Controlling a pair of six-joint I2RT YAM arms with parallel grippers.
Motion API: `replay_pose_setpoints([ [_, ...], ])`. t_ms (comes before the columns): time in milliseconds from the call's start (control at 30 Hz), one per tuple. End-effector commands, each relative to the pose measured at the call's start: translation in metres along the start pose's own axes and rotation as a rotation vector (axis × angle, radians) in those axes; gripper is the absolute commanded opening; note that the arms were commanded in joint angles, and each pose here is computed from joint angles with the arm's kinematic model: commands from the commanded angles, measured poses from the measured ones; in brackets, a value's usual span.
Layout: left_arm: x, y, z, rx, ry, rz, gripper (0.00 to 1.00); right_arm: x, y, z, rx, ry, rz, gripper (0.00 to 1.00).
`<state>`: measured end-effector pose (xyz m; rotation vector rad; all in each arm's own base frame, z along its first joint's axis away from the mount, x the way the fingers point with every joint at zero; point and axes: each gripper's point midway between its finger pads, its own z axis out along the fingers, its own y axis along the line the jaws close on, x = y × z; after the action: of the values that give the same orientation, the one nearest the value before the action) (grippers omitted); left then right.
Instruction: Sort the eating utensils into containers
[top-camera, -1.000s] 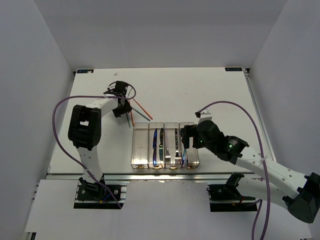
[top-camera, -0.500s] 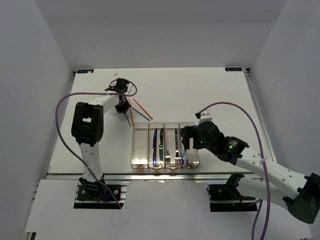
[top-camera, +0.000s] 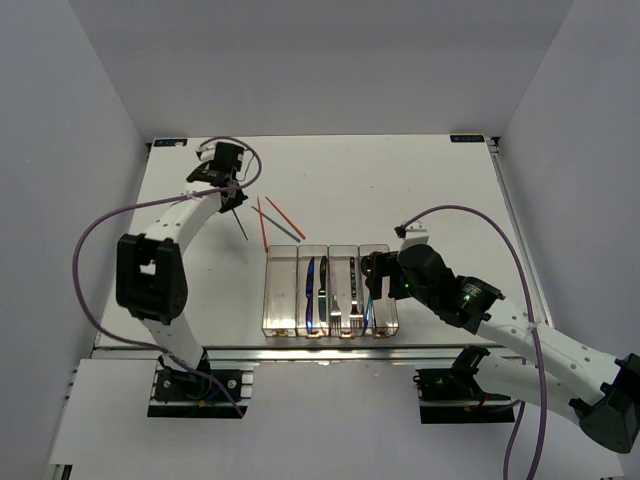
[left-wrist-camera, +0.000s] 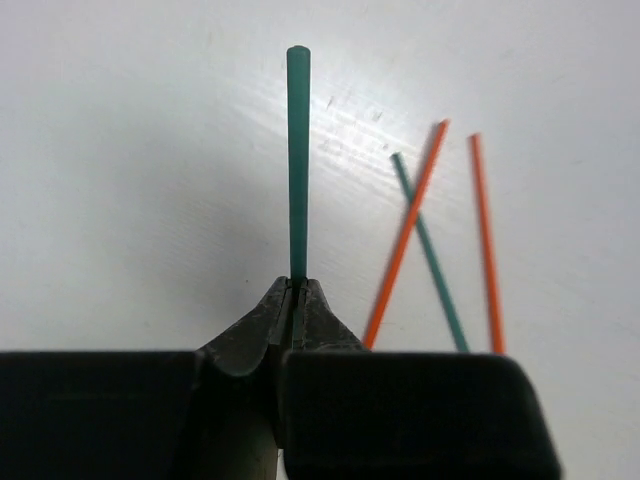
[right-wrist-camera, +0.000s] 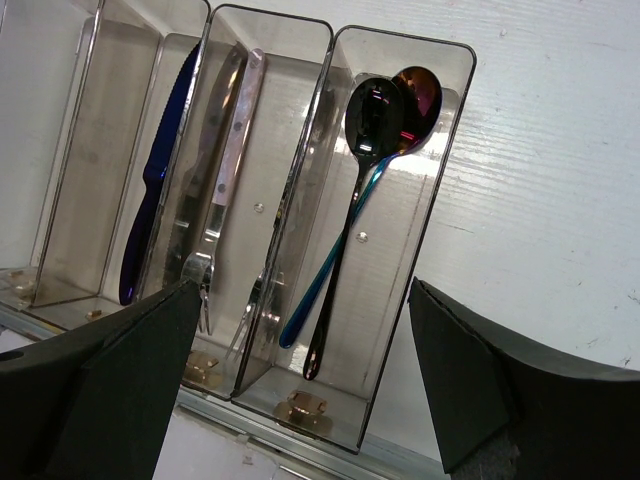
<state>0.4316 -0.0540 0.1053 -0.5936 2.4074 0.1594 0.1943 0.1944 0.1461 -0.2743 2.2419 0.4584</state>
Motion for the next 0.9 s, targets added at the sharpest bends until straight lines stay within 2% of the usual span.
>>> replay_pose_setpoints([
  [0, -0.037, 0.003, -0.046, 0.059, -0.132, -0.009, 0.00, -0.008, 0.002, 0.000, -0.012, -0.033, -0.005, 0.89],
  [133, -0.001, -0.038, -0.073, 0.263, -0.047, 0.143, 0.00, -0.011, 0.000, 0.000, 0.006, -0.034, -0.010, 0.89],
  [167, 0.005, -0.045, -0.084, 0.285, -0.054, 0.174, 0.00, -0.011, 0.000, -0.001, 0.007, -0.036, -0.011, 0.89],
  [200, 0.027, -0.060, -0.095, 0.322, -0.046, 0.235, 0.00, -0.012, 0.000, -0.001, 0.007, -0.036, -0.013, 0.89],
  [300, 0.056, -0.082, -0.121, 0.409, -0.059, 0.287, 0.00, -0.014, 0.000, -0.002, 0.006, -0.039, -0.016, 0.89],
  [600, 0.118, -0.075, -0.136, 0.467, 0.000, 0.362, 0.00, -0.008, 0.000, -0.001, -0.001, -0.025, -0.012, 0.89],
  [867, 0.155, -0.062, -0.148, 0.465, 0.022, 0.339, 0.00, -0.008, 0.000, 0.001, 0.004, -0.022, -0.011, 0.89],
])
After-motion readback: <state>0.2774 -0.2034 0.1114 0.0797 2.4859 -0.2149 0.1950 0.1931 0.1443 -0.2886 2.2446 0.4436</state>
